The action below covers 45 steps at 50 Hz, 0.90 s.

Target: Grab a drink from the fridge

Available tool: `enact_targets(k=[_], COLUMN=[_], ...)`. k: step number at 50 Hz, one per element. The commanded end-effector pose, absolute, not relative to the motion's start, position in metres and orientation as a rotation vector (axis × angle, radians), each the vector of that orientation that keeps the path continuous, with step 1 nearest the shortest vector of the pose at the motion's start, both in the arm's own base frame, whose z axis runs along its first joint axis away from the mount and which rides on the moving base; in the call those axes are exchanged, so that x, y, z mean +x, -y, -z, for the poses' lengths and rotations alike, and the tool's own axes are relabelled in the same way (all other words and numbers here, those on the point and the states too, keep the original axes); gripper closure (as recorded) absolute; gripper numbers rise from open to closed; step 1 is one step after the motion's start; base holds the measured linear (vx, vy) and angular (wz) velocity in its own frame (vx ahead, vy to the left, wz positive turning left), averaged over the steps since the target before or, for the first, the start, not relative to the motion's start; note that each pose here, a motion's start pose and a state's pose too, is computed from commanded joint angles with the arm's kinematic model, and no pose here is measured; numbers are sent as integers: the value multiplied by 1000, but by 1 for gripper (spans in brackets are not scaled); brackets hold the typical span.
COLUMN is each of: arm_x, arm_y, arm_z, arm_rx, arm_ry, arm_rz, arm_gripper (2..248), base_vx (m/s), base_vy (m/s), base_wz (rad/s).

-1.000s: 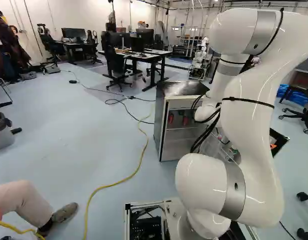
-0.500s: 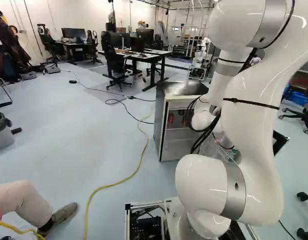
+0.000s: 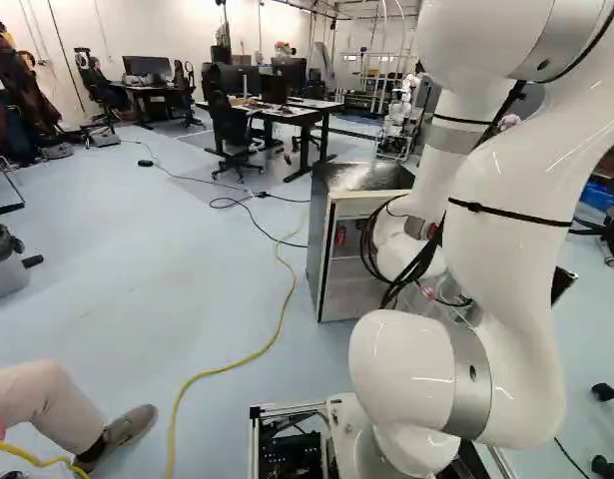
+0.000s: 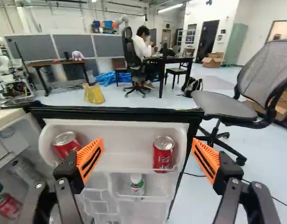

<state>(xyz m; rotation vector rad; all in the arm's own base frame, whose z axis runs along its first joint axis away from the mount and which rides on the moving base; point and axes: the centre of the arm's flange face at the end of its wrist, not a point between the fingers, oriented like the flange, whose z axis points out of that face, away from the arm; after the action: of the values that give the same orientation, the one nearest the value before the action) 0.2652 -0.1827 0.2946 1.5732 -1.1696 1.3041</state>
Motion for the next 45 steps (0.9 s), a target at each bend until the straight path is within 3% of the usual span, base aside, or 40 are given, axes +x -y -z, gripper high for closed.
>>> enact_targets(k=[24, 45], arm_x=[242, 254], arm_y=[139, 123], arm_z=[-294, -275], arm_rx=[1840, 2060], arm_ry=[946, 761], arm_rz=[-1450, -1513], arm_gripper=[3, 3], base_vx=[0, 0], base_vy=[0, 0], base_wz=[0, 0])
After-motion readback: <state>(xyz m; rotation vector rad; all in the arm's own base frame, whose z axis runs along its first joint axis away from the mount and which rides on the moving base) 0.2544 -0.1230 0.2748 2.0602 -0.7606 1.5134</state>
